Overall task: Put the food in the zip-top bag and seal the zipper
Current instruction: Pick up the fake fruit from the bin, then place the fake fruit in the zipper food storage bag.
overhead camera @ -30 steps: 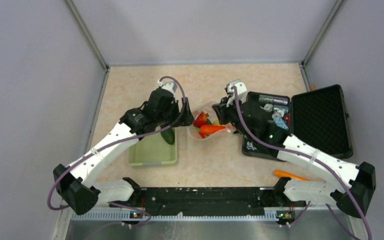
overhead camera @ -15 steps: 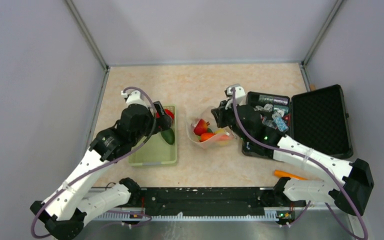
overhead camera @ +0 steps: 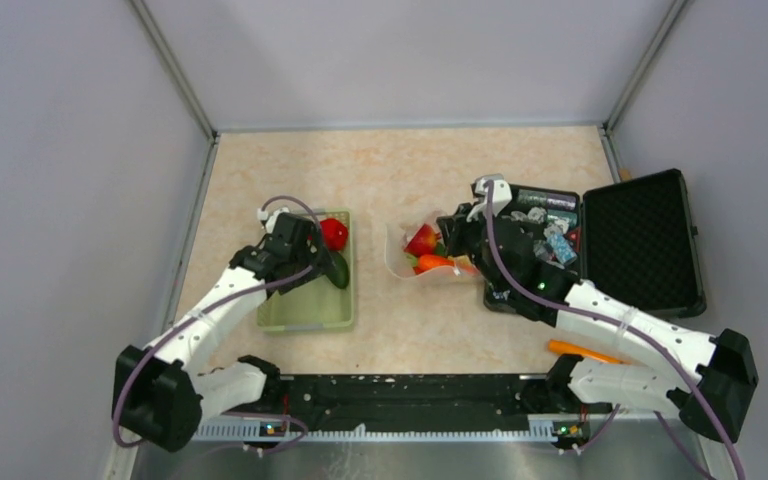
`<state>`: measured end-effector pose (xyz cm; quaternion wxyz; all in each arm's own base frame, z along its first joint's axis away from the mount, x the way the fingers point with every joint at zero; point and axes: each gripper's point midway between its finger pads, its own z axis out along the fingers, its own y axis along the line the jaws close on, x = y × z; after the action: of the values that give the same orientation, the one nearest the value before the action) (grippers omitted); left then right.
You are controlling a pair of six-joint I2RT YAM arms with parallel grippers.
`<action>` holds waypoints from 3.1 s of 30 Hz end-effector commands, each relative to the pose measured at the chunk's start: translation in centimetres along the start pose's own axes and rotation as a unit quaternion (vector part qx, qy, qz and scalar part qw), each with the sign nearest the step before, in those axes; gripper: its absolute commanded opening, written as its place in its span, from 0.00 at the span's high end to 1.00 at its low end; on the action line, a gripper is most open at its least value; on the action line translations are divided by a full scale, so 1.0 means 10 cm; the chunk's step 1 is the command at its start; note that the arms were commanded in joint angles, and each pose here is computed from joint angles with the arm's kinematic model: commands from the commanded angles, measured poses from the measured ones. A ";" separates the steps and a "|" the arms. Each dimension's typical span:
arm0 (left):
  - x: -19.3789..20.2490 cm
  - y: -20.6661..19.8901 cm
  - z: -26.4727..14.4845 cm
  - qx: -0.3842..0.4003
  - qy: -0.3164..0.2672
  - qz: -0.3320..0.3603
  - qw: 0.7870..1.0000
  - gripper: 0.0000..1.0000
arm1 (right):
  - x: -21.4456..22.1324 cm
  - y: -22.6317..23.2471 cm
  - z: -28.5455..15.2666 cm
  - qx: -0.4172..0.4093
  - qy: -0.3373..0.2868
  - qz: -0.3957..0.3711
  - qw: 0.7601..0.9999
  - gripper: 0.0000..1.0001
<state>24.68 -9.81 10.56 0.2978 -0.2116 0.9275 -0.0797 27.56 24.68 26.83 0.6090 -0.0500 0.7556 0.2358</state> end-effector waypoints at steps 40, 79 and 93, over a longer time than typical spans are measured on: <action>0.23 -0.23 0.52 0.053 0.047 0.012 0.997 0.81 | 0.14 0.22 0.12 -0.028 0.023 0.052 0.998 1.00; 0.07 -1.65 -1.72 0.518 0.067 0.142 0.841 0.83 | 0.21 0.31 0.18 -0.043 0.032 0.066 0.996 1.00; 0.41 -1.98 -1.48 0.494 0.120 0.171 0.844 0.87 | 0.14 0.44 0.13 -0.082 0.029 0.061 0.994 1.00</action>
<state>18.46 -28.12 24.24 0.2285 0.1265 0.8289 -0.4947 27.14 28.13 23.29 0.5485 -0.0491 0.7832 0.2887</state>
